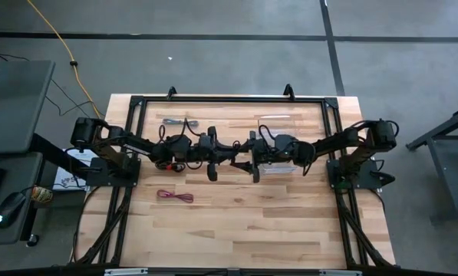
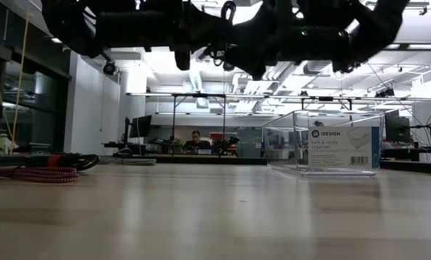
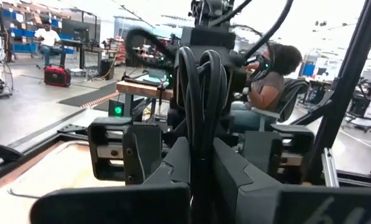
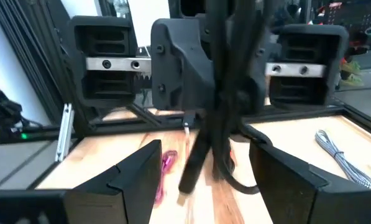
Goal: Pick and place USB-C Cables
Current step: Put the black cable charger into the transparent bin
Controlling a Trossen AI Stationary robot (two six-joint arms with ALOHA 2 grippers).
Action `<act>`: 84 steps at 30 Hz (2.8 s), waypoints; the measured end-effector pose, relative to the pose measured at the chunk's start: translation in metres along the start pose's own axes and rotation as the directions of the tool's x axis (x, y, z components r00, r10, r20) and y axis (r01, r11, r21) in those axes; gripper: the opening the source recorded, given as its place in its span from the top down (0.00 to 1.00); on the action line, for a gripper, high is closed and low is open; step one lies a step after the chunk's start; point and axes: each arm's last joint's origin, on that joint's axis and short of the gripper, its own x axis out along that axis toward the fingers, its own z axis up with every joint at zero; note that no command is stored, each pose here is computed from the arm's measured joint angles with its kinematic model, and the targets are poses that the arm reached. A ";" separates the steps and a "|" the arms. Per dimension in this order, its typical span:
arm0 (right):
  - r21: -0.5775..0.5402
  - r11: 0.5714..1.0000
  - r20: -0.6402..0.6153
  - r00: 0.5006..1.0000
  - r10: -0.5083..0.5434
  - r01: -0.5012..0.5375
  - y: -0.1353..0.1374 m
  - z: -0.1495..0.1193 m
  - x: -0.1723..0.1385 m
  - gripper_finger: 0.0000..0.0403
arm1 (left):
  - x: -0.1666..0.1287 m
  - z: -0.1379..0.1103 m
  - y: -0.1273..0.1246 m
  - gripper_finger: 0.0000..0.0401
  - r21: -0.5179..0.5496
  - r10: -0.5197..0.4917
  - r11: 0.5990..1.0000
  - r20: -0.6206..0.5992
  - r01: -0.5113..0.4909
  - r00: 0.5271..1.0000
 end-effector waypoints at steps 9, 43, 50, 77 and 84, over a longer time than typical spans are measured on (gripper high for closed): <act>-0.029 0.998 -0.141 0.988 -0.057 0.054 0.005 0.010 0.017 0.41 | 0.000 -0.003 -0.003 0.98 0.001 -0.023 1.000 -0.021 0.023 1.000; 0.020 0.999 -0.073 0.997 0.030 -0.029 0.010 0.031 0.007 0.41 | -0.006 0.013 -0.007 0.98 -0.026 -0.056 0.998 0.014 0.056 0.998; 0.012 0.999 -0.046 0.998 -0.041 0.042 0.010 0.031 0.008 0.41 | -0.003 0.009 -0.011 0.98 -0.042 -0.042 0.998 0.053 0.044 0.998; -0.092 0.989 -0.240 0.961 -0.139 0.120 0.015 0.049 -0.025 0.41 | -0.011 0.013 -0.006 0.98 0.067 -0.033 0.997 -0.083 0.039 0.996; -0.136 0.982 -0.223 0.962 -0.155 0.127 0.016 0.058 -0.033 0.41 | -0.013 0.009 -0.001 0.98 0.128 0.020 0.992 -0.156 0.000 0.988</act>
